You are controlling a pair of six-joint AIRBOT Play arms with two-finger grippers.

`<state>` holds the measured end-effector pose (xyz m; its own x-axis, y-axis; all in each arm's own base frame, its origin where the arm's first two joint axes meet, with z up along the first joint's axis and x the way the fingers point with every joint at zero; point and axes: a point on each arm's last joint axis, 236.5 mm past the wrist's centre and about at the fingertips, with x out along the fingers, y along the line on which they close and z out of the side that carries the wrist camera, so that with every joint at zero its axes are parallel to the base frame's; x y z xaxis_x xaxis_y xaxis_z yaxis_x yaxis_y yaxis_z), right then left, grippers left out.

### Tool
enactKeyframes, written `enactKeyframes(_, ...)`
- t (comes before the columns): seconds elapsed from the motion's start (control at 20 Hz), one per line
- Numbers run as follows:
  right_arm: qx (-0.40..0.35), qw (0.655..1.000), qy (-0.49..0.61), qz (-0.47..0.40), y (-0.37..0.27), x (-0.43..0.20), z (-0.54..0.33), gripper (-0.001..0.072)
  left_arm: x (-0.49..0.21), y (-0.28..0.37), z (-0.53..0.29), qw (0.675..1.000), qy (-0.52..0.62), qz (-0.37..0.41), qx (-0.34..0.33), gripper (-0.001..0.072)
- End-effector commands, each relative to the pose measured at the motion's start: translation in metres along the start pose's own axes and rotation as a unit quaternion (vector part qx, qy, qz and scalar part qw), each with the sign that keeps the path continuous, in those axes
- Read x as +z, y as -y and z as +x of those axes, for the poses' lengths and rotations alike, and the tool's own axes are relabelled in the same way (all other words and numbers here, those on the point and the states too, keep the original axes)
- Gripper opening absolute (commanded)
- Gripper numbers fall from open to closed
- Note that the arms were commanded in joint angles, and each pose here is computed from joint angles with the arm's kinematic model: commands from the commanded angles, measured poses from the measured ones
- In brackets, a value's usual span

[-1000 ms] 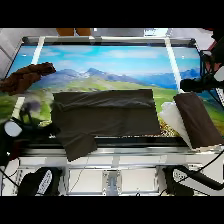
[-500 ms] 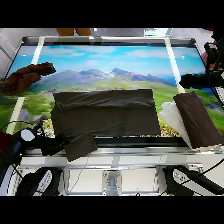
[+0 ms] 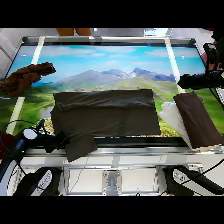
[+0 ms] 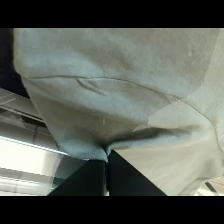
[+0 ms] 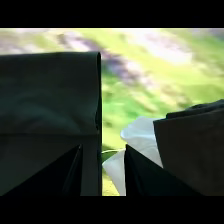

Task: Fold the shirts.

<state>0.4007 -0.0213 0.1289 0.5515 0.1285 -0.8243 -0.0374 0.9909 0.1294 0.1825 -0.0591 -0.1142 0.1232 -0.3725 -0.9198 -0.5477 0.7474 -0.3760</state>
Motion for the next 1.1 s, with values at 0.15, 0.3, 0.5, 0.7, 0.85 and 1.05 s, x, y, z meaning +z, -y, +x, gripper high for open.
enactKeyframes(0.15,0.073,0.961,-0.255,0.071,-0.019,-0.141,0.008,0.0277,-0.008,-0.001,0.0,1.0,-0.019,0.02,0.002,0.0015)
enactKeyframes(0.3,0.124,0.917,-0.347,0.156,-0.037,-0.228,0.038,0.0338,-0.009,-0.001,0.0,0.999,-0.021,0.032,0.001,0.0015)
enactKeyframes(0.5,0.164,0.882,-0.351,0.269,-0.071,-0.284,0.076,0.0454,-0.012,-0.001,0.0,0.999,-0.026,0.044,0.001,0.0014)
enactKeyframes(0.7,0.149,0.868,-0.262,0.395,-0.072,-0.278,0.119,0.045,-0.011,-0.001,0.0,0.999,-0.025,0.045,0.001,0.0015)
enactKeyframes(0.85,0.14,0.862,-0.208,0.44,-0.063,-0.257,0.133,0.0445,-0.011,-0.001,0.0,0.999,-0.025,0.045,0.001,0.0014)
enactKeyframes(1.05,0.142,0.857,-0.19,0.457,-0.061,-0.248,0.136,0.0124,-0.011,-0.001,0.0,0.999,-0.024,0.045,0.001,0.0014)
